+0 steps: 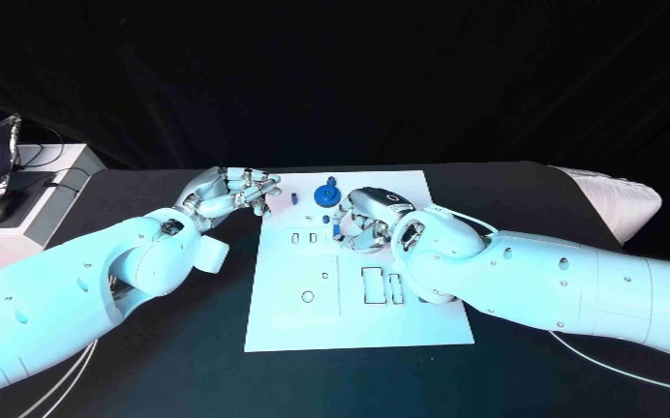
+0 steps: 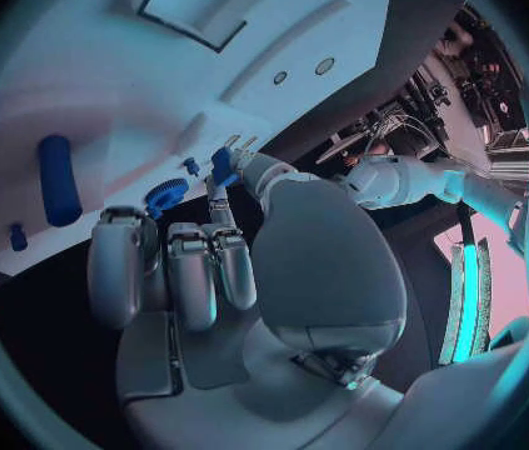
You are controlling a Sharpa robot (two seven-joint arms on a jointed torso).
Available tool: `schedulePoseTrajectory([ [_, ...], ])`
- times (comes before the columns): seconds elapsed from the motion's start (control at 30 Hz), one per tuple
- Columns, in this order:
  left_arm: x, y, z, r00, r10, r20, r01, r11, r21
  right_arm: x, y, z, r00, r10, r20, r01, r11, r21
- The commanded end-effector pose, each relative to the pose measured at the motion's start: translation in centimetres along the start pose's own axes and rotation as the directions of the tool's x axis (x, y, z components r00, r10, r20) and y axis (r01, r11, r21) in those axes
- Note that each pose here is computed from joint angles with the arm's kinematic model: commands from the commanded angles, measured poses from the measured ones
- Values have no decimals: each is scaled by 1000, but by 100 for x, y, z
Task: Assemble the parts on the task board
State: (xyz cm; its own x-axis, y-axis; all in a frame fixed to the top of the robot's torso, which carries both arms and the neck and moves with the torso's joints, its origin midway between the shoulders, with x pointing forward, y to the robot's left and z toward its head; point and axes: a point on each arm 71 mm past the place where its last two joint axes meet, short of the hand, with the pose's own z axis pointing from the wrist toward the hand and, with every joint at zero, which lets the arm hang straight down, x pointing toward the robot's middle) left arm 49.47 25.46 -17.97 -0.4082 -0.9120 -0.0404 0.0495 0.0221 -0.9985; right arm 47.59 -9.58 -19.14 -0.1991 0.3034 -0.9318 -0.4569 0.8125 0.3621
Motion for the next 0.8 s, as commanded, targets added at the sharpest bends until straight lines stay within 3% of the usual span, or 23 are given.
schedulePoseTrajectory([
  [0.03, 16, -5, 3, 1000, -6, -16, 6, 1000, 4, 11, 8, 4, 998, -44, 35, 43, 999, 26],
  [0.8, 17, 15, 2, 1000, -9, -20, 8, 1000, -2, 125, 46, 72, 993, -112, 29, 111, 994, 9],
])
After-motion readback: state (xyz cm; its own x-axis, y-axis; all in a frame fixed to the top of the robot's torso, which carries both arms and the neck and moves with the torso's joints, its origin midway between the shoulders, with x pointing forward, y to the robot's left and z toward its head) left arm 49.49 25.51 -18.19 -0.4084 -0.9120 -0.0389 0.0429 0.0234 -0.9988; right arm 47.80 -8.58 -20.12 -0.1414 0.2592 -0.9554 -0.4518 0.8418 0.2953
